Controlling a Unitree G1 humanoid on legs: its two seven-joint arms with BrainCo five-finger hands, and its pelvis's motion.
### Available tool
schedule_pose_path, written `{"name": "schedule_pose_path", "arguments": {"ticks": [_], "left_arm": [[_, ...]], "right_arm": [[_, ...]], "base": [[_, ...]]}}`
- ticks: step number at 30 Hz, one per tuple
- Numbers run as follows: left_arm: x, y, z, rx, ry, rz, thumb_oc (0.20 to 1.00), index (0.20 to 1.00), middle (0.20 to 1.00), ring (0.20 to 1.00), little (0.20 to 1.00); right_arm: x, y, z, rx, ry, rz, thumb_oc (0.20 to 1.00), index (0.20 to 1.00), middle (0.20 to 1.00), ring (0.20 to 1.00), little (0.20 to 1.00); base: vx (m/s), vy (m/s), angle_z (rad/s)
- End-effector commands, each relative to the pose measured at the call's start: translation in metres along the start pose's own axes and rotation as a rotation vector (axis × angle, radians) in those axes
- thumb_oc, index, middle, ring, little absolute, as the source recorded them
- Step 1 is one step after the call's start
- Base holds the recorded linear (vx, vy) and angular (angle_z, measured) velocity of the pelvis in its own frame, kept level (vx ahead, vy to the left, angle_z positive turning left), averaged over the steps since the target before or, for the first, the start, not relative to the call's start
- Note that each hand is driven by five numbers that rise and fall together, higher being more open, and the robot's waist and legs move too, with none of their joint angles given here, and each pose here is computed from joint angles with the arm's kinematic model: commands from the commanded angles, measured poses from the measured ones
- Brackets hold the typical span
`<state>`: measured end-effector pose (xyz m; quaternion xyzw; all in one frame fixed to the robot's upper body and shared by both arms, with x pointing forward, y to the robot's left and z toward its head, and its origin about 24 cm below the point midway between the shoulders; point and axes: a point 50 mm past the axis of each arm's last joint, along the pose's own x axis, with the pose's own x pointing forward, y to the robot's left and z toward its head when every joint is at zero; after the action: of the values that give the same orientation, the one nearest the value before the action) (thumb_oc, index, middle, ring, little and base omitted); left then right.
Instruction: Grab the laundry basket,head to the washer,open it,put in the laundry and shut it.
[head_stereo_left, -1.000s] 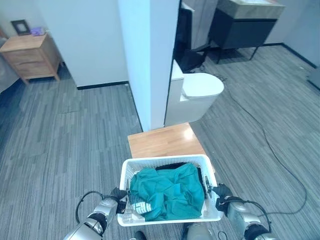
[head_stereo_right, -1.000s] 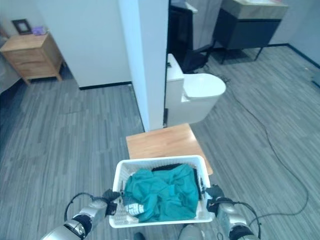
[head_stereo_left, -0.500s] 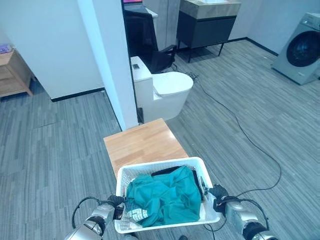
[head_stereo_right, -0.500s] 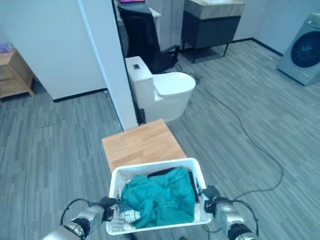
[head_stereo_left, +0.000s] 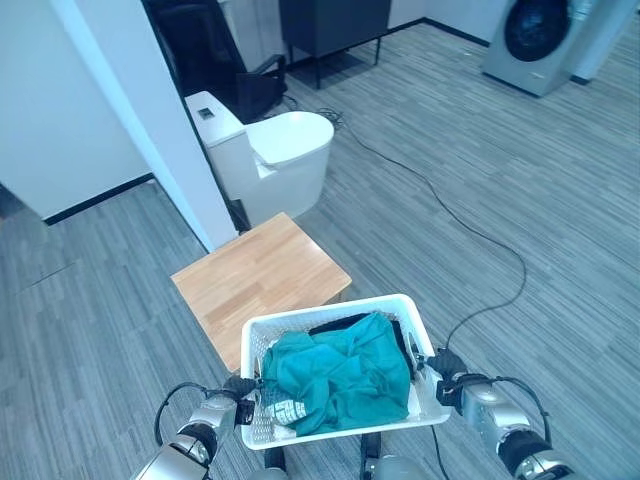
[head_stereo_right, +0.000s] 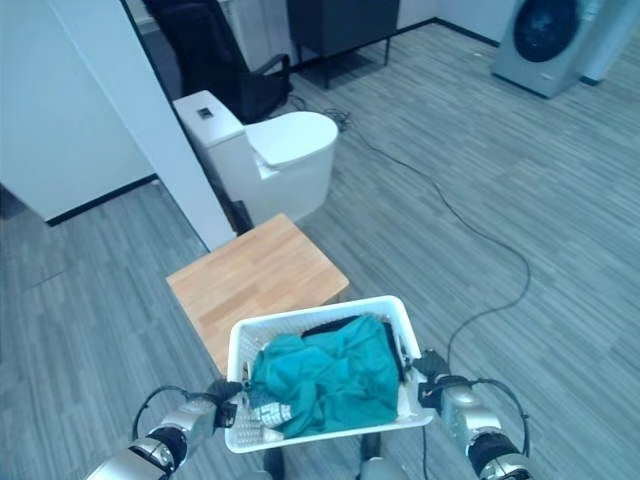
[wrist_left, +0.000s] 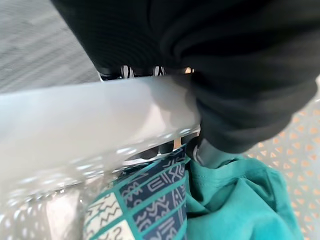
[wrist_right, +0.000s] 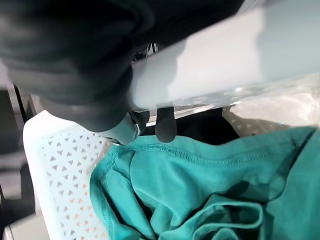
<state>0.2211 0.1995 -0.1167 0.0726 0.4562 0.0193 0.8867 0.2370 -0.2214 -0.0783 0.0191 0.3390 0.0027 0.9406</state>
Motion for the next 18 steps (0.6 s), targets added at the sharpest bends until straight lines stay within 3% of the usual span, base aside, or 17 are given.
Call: {"name": "schedule_pose_path", "arguments": {"ticks": [1,13,18], "left_arm": [[-0.005,-0.017,0.084,-0.071,-0.319,-0.156,0.2,0.2,0.2,0.2,0.2],[-0.003,-0.004,0.084,-0.09,-0.288,-0.122,0.2,0.2,0.2,0.2,0.2],[-0.002,-0.001,0.087,-0.103,-0.272,-0.108,0.2,0.2,0.2,0.2,0.2]], "right_arm": [[0.007,0.042,0.014,0.042,-0.059,0.236,0.2,0.2,0.2,0.2,0.2],[0.015,0.042,0.001,0.035,0.051,0.211,0.2,0.2,0.2,0.2,0.2],[0.015,0.031,-0.002,0.032,0.08,0.174,0.2,0.2,0.2,0.2,0.2]], "base": [[-0.08,0.263,-0.77],[-0.08,0.075,-0.7],[-0.01,-0.113,-0.65]]}}
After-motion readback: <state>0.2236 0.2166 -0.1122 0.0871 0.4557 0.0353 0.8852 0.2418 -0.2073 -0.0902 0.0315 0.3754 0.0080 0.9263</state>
